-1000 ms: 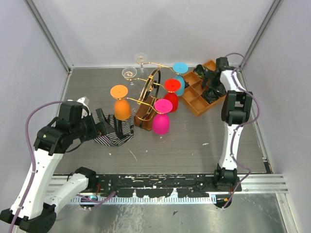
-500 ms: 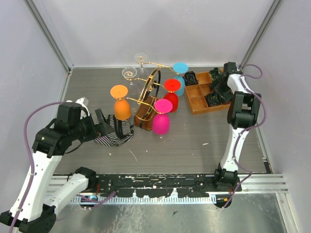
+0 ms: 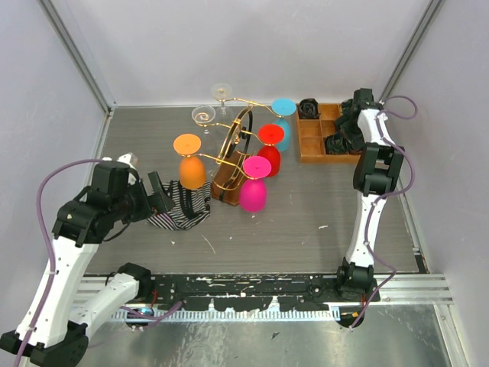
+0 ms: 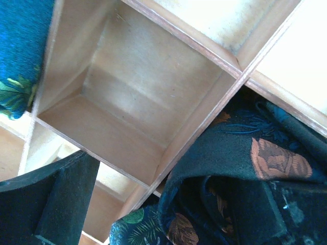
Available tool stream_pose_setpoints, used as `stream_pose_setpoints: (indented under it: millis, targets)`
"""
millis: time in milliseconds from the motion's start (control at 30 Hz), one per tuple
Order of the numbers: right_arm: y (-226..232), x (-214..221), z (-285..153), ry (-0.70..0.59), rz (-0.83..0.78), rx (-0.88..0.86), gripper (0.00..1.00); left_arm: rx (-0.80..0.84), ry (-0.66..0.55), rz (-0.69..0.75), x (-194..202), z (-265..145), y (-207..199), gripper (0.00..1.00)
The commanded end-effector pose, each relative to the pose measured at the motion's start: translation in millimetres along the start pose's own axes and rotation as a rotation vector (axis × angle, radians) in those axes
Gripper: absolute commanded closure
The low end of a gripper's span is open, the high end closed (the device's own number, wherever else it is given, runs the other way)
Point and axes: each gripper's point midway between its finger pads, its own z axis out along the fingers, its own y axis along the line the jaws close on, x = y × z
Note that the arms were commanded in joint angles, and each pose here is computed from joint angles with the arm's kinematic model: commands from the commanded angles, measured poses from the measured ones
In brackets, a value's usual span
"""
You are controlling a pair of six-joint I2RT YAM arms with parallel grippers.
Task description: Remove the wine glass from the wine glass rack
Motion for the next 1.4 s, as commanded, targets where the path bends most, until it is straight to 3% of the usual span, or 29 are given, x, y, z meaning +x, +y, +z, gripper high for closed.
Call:
stream_pose_setpoints:
  millis: [0, 133, 400, 633, 800, 933, 967, 1000, 1033, 1067, 1367]
  targets:
    - [29.6, -53.8, -10.0, -0.188, 0.017, -0.122, 0.0, -0.069, -0.012, 0.002, 4.7, 9.3, 16.5, 0.02]
    - [57.4, -78.7, -75.5, -0.269, -0.035, -0.285, 0.0, -0.113, -0.035, -0.051, 8.7, 19.7, 27.2, 0.02]
    - [77.1, -113.9, -263.4, -0.486, -0.188, -0.576, 0.0, -0.306, -0.038, -0.17, 9.6, 31.1, 54.7, 0.02]
    - [44.4, -41.3, -397.0, -0.391, -0.325, -0.84, 0.0, -0.359, 0.041, -0.225, 9.4, 75.2, 49.8, 0.02]
    - [-12.4, -13.0, -461.9, -0.514, -0.387, -0.908, 0.0, -0.437, 0.08, -0.235, 10.0, 106.8, 56.1, 0.01]
    - [-29.4, 18.1, -509.7, -0.552, -0.444, -1.009, 0.0, -0.457, 0.091, -0.254, 11.5, 128.0, 57.6, 0.04]
    - [-30.8, 25.2, -516.0, -0.54, -0.454, -1.039, 0.0, -0.448, 0.09, -0.262, 11.4, 132.3, 55.7, 0.15]
    - [-32.3, 30.4, -519.0, -0.527, -0.457, -1.057, 0.0, -0.431, 0.085, -0.268, 10.8, 137.7, 53.5, 0.48]
    - [-33.7, 33.9, -519.9, -0.518, -0.463, -1.065, 0.0, -0.417, 0.08, -0.279, 11.3, 143.0, 51.8, 0.92]
    - [-35.5, 36.4, -519.0, -0.508, -0.467, -1.063, 0.0, -0.411, 0.066, -0.291, 9.8, 148.0, 51.0, 1.0]
    - [-41.3, 41.5, -520.4, -0.517, -0.502, -1.064, 0.0, -0.43, 0.146, -0.361, 31.4, 201.1, 52.5, 1.0]
